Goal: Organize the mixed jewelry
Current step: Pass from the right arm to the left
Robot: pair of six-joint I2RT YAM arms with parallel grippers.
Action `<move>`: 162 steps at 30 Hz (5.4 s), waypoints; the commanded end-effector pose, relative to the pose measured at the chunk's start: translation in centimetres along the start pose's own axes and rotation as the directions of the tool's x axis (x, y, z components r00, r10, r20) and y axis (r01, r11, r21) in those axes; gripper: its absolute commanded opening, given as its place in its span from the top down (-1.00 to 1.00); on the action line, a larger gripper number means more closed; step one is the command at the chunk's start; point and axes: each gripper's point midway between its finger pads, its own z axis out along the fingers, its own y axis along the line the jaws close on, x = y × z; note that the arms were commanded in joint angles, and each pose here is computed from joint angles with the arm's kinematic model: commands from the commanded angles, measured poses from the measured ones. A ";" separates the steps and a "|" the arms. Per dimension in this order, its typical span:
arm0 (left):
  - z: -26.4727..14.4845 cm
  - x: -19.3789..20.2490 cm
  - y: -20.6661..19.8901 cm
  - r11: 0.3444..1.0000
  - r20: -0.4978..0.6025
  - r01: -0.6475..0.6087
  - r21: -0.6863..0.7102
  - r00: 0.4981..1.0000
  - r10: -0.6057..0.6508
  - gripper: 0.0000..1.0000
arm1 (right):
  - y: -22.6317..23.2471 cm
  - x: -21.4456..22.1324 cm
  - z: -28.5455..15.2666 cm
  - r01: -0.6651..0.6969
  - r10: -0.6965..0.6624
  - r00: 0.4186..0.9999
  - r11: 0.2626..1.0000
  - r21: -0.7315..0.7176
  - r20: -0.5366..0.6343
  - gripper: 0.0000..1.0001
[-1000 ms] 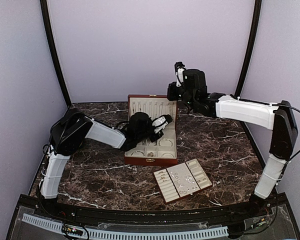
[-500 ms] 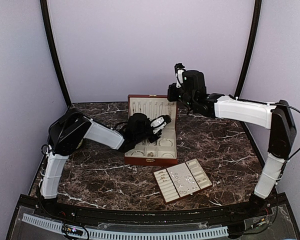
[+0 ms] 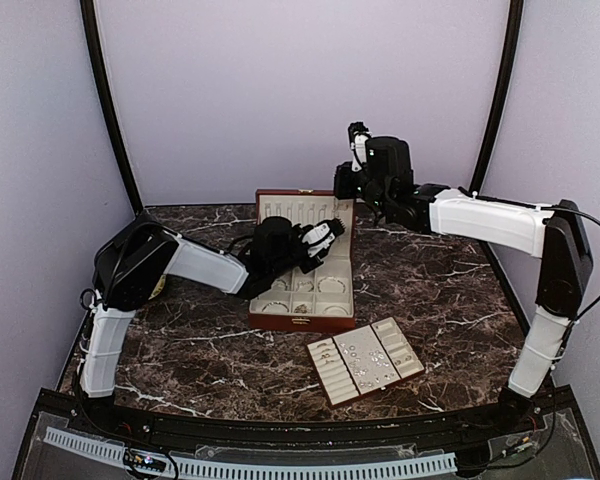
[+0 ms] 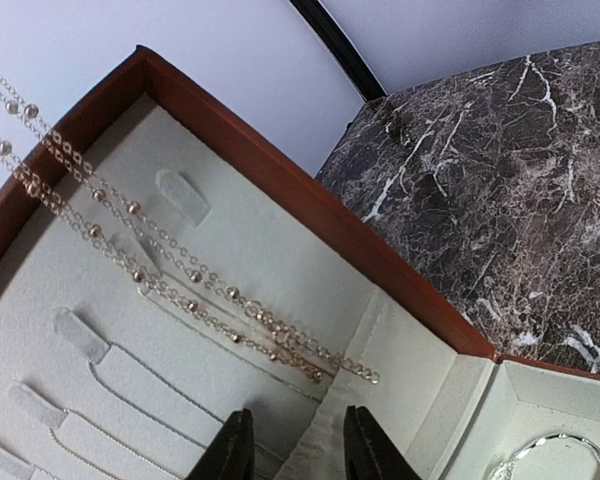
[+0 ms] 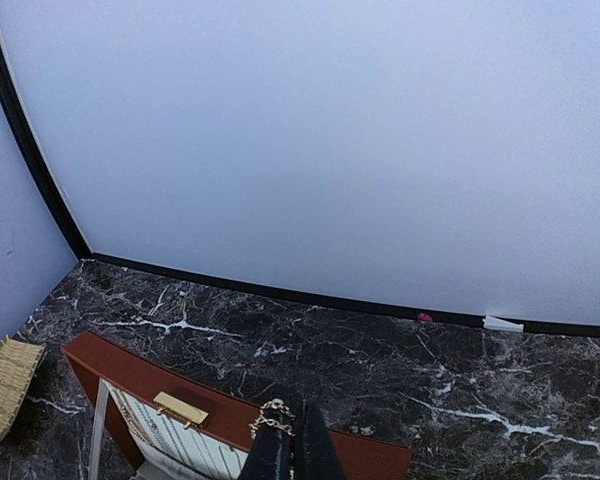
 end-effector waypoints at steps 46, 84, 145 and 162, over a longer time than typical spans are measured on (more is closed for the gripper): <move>1.2 2.6 -0.9 1.000 -0.060 -0.016 -0.014 0.998 0.015 1.00 | 0.3 -4.0 -0.4 -0.020 0.022 0.993 1.000 -0.019 0.118 1.00; -0.5 -0.3 -0.4 1.000 0.025 0.009 -0.020 1.000 -0.008 1.00 | -0.8 3.4 0.8 -0.032 0.032 0.999 0.999 0.006 -0.009 1.00; -2.5 -8.3 5.0 0.900 0.213 0.412 0.142 0.875 -0.434 0.27 | -1.4 6.6 -0.8 -0.135 0.124 0.988 0.981 -0.138 -0.087 1.00; 0.3 -7.1 3.7 0.872 0.143 0.441 0.212 0.869 -0.474 0.30 | -1.3 5.7 -1.2 -0.168 0.153 0.984 0.966 -0.196 -0.087 1.00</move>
